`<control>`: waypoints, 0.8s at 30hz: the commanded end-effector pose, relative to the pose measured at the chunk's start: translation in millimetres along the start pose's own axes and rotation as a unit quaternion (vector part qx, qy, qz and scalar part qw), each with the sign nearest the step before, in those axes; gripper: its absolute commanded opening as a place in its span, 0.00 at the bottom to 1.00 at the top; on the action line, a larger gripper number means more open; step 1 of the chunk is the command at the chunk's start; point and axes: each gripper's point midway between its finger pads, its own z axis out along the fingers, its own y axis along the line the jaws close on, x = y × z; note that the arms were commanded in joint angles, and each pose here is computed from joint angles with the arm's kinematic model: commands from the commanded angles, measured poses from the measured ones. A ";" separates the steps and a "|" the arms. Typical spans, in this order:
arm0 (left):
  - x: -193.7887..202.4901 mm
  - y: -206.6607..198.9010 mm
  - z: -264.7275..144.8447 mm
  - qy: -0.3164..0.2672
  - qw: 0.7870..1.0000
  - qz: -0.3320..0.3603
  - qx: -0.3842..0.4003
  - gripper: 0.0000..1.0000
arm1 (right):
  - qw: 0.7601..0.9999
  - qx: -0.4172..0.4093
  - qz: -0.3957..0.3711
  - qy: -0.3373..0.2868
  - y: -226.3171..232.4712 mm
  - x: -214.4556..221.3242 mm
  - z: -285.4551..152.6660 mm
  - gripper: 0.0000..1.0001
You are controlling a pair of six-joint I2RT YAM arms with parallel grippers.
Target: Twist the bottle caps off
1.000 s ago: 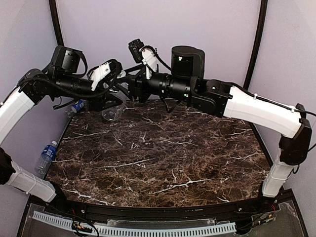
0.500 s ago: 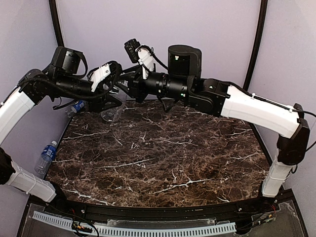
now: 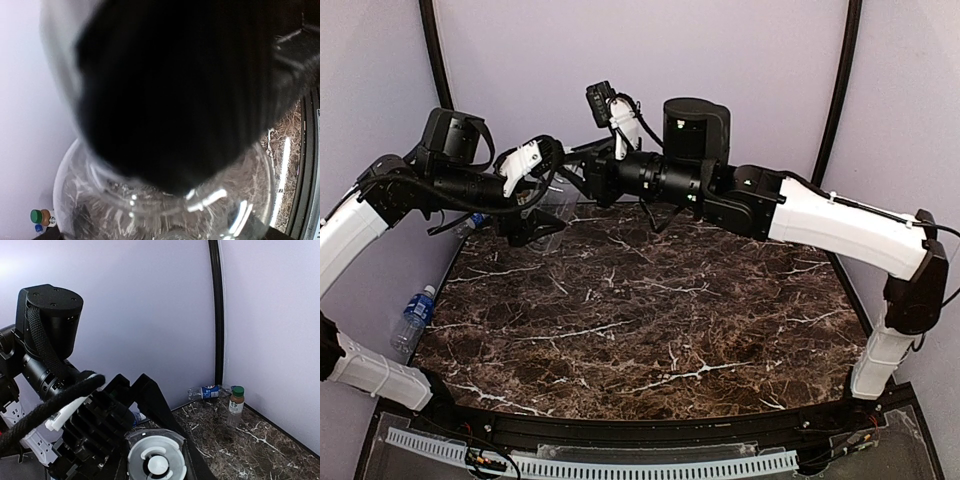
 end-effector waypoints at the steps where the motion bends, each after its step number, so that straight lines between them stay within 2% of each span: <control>1: 5.7 8.3 0.2 0.008 0.999 0.004 -0.031 0.89 | 0.993 -0.010 0.063 -0.098 4.8 -53.0 -29.1 0.00; 6: 2.1 15.3 -2.8 0.005 0.999 0.010 -0.048 0.81 | 0.990 -0.004 0.086 -0.112 1.3 -52.1 -38.3 0.00; 14: 4.9 14.3 -0.6 0.008 0.999 0.020 -0.047 0.85 | 0.984 -0.007 0.133 -0.119 -4.8 -48.9 -39.3 0.00; 17: 3.5 15.7 -1.5 0.008 0.998 0.023 -0.050 0.83 | 0.982 -0.018 0.143 -0.120 -3.6 -48.4 -40.7 0.00; 24: 1.6 18.7 -3.2 0.009 0.998 0.031 -0.056 0.63 | 0.982 -0.015 0.159 -0.102 -13.1 -36.7 -38.7 0.00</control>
